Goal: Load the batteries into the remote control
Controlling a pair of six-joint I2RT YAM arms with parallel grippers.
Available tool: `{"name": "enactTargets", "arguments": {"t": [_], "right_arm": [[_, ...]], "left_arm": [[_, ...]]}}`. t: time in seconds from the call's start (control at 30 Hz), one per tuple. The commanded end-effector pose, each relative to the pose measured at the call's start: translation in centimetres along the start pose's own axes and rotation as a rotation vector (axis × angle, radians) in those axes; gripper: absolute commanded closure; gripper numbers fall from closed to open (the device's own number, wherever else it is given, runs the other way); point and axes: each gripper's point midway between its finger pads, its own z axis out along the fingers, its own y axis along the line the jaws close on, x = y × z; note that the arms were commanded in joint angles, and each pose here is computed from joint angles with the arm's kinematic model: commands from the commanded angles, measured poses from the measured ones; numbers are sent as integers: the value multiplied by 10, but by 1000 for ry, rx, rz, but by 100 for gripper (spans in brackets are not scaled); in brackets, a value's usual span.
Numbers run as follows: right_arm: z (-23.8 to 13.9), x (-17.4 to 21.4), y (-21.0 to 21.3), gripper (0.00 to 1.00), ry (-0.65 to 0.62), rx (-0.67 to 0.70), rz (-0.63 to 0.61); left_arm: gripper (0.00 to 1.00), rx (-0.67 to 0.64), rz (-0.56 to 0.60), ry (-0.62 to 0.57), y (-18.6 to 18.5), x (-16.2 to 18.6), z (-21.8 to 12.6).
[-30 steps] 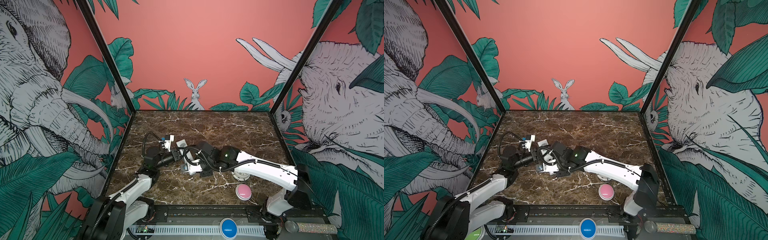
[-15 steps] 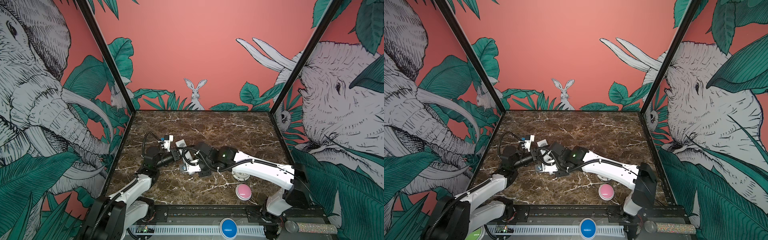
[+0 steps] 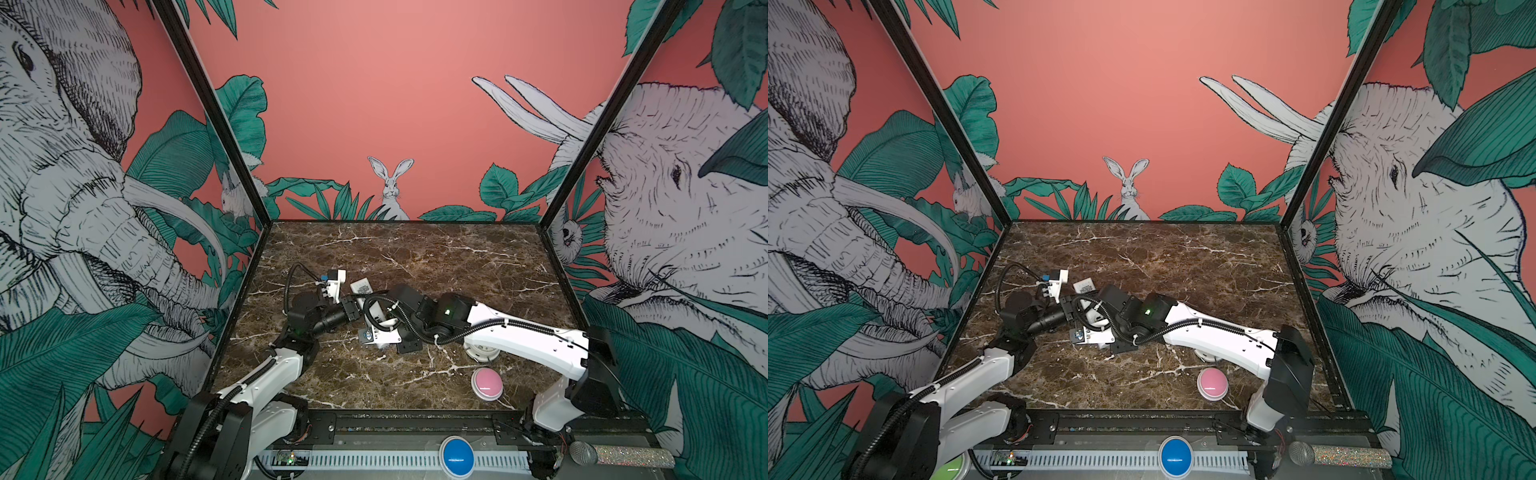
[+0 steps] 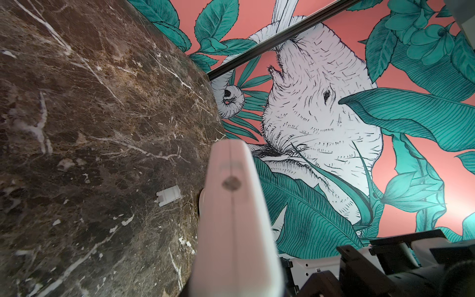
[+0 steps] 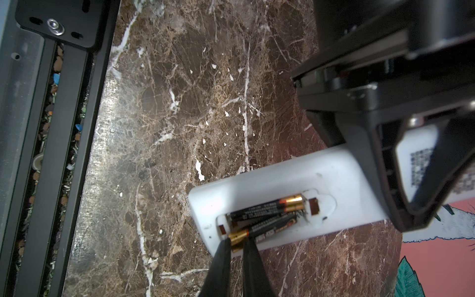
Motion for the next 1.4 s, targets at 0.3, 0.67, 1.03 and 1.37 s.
{"name": "enactTargets", "arguments": {"t": [0.3,0.67,1.03,1.37], "right_arm": [[3,-12,-15,89,-30,62,6],[5,-11,-14,89,-18,54,-8],[10,-13,-13,90,-1,50,-28],[15,-13,-15,90,6,50,-33]], "left_arm": [[100,80,38,12,-23,0,-2],[100,87,32,34,-24,4,-2],[100,107,32,56,-27,6,-1],[100,117,32,63,-29,7,0]]}}
